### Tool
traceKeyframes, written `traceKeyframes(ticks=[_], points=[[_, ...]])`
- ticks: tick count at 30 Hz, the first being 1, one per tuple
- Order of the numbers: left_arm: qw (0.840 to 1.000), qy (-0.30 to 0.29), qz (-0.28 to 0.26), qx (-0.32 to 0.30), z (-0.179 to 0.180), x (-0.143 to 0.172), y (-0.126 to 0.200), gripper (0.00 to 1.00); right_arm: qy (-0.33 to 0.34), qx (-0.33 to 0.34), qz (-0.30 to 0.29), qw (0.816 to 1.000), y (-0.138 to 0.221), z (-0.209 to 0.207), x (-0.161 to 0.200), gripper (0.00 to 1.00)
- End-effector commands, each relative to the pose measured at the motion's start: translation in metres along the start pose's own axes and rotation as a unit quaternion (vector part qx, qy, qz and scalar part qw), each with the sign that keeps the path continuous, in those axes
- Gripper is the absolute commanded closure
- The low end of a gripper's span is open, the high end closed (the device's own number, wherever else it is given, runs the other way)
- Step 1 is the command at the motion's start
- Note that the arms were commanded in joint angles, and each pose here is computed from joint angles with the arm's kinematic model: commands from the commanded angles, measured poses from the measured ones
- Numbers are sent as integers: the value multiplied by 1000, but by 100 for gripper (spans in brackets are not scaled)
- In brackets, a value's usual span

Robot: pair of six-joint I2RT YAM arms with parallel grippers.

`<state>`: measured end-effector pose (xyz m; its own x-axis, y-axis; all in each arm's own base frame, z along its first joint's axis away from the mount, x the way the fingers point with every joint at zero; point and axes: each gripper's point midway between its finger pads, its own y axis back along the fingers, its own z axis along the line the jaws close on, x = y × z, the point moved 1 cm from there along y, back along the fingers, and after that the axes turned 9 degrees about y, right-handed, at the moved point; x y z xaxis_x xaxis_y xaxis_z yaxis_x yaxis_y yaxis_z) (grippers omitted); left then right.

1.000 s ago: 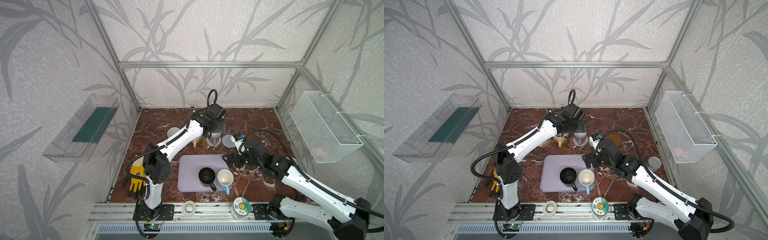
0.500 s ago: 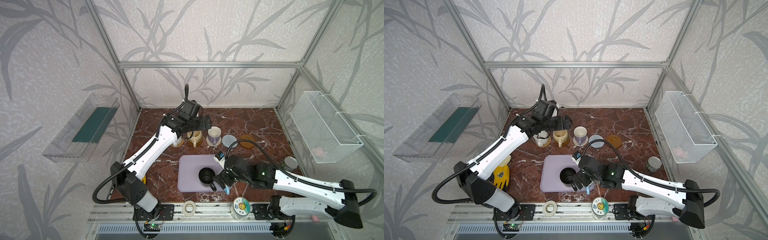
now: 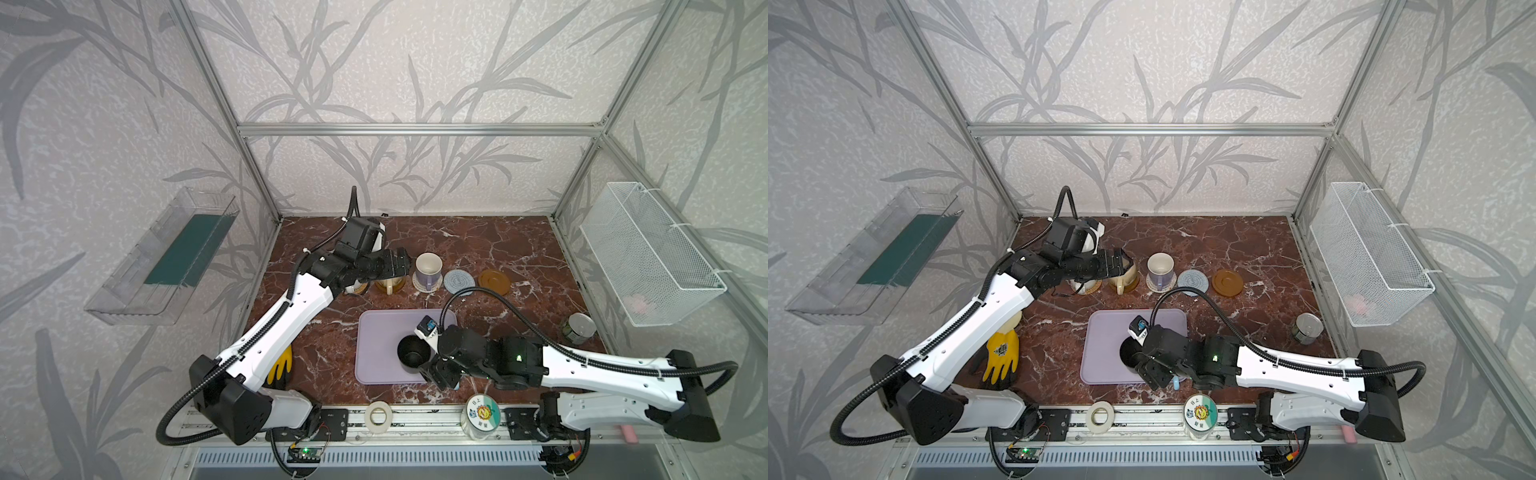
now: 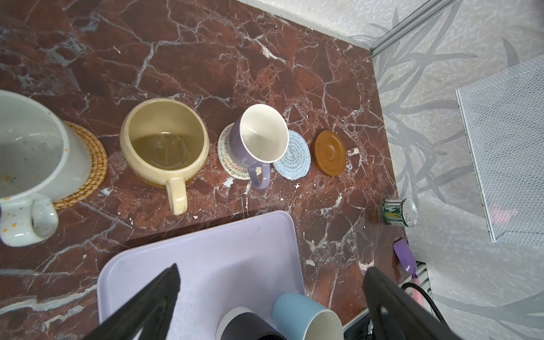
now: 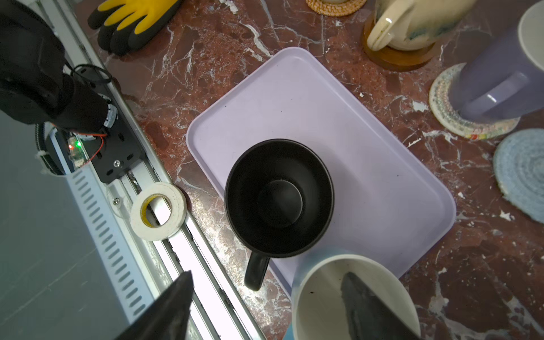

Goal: Place cups on coasters
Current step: Pick up the cup from the tray.

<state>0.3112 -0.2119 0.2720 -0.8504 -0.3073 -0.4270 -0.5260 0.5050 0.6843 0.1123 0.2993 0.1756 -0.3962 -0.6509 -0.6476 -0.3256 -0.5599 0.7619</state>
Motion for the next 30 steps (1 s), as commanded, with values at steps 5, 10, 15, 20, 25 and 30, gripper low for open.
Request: traceKeyframes(ticks=[5, 10, 15, 20, 25, 30], points=[[1000, 27, -1, 1, 12, 12, 4, 1, -7, -4, 9, 1000, -3, 10, -1, 38], [999, 38, 1, 0, 19, 19, -1, 1, -7, -7, 26, 1000, -11, 16, 8, 46], [999, 44, 2, -3, 24, 22, -4, 1, 3, -5, 46, 999, -17, 21, 13, 54], [999, 48, 1, -2, 26, 23, -6, 1, 5, 1, 72, 997, -26, 22, 22, 57], [999, 49, -2, -8, 31, 25, -6, 1, 7, 2, 83, 996, -32, 23, 23, 57], [999, 52, -3, -6, 32, 27, -6, 1, 7, 13, 99, 995, -35, 21, 25, 57]])
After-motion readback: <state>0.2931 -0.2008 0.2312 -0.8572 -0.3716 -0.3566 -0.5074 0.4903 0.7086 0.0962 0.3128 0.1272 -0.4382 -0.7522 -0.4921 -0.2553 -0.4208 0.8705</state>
